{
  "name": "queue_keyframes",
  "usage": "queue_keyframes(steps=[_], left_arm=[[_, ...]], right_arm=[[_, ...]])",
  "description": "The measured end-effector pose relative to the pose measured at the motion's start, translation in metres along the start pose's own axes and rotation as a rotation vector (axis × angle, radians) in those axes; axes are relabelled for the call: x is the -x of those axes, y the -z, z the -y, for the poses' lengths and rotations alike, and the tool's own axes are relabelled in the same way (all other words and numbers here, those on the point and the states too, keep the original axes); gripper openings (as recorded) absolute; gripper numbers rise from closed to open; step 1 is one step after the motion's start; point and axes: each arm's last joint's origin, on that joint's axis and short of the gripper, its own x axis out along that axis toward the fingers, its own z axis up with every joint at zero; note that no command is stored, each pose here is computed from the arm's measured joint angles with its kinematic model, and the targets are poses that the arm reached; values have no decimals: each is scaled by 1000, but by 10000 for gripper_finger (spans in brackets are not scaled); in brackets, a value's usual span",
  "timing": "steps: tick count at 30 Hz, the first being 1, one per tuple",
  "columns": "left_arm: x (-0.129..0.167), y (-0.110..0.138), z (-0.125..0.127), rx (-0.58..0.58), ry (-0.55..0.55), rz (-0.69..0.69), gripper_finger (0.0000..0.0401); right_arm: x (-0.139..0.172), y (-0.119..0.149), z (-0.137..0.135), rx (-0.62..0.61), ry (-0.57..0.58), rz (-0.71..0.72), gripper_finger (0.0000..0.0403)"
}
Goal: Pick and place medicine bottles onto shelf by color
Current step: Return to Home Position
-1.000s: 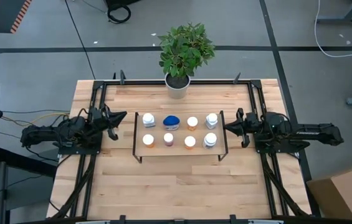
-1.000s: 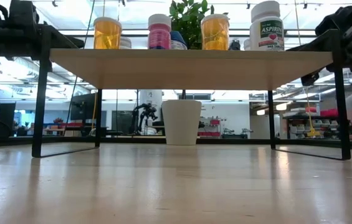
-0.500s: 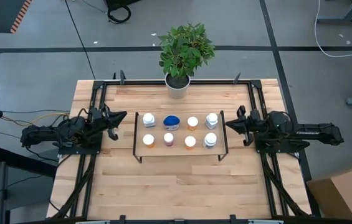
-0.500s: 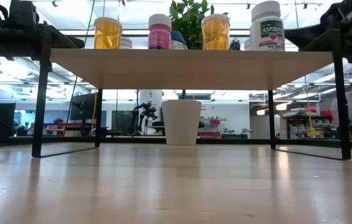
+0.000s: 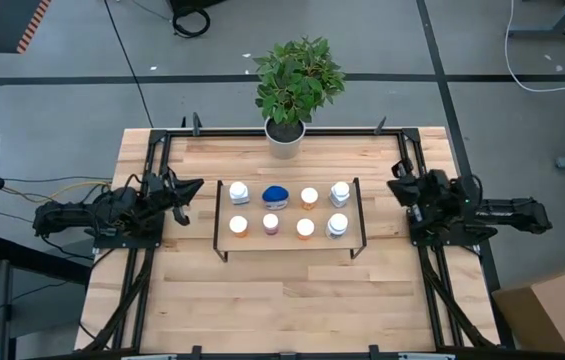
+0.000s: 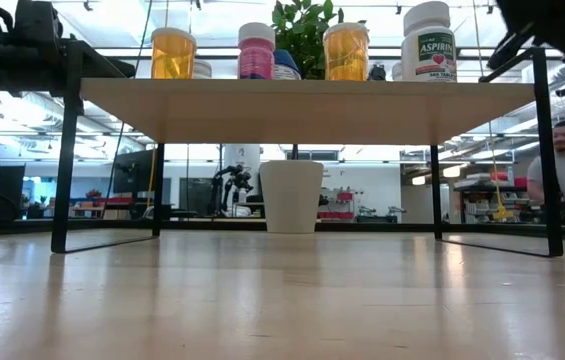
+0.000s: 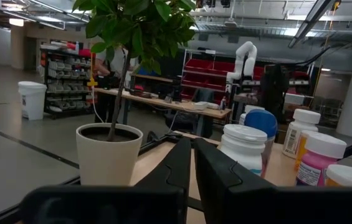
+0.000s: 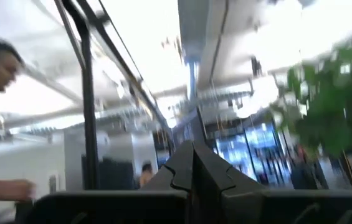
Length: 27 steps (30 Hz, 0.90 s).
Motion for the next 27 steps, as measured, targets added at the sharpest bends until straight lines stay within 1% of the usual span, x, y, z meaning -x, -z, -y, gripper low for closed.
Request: queue_keyframes(steps=[3,7,12,20,24,27], left_arm=[[0,0,0,0,0,0,34],[0,0,0,0,0,0,36],[0,0,0,0,0,0,31],[0,0,0,0,0,-1,24],[0,0,0,0,0,-1,30],[0,0,0,0,0,-1,35]], right_arm=[[0,-9,-2,7,-20,89,11],[1,-16,-4,14,-37,163,11],[1,-19,-4,15,-41,179,11],[-3,-33,-7,19,-51,223,11],[-7,-46,-10,22,-60,264,11],[-10,-62,-13,26,-71,312,11]])
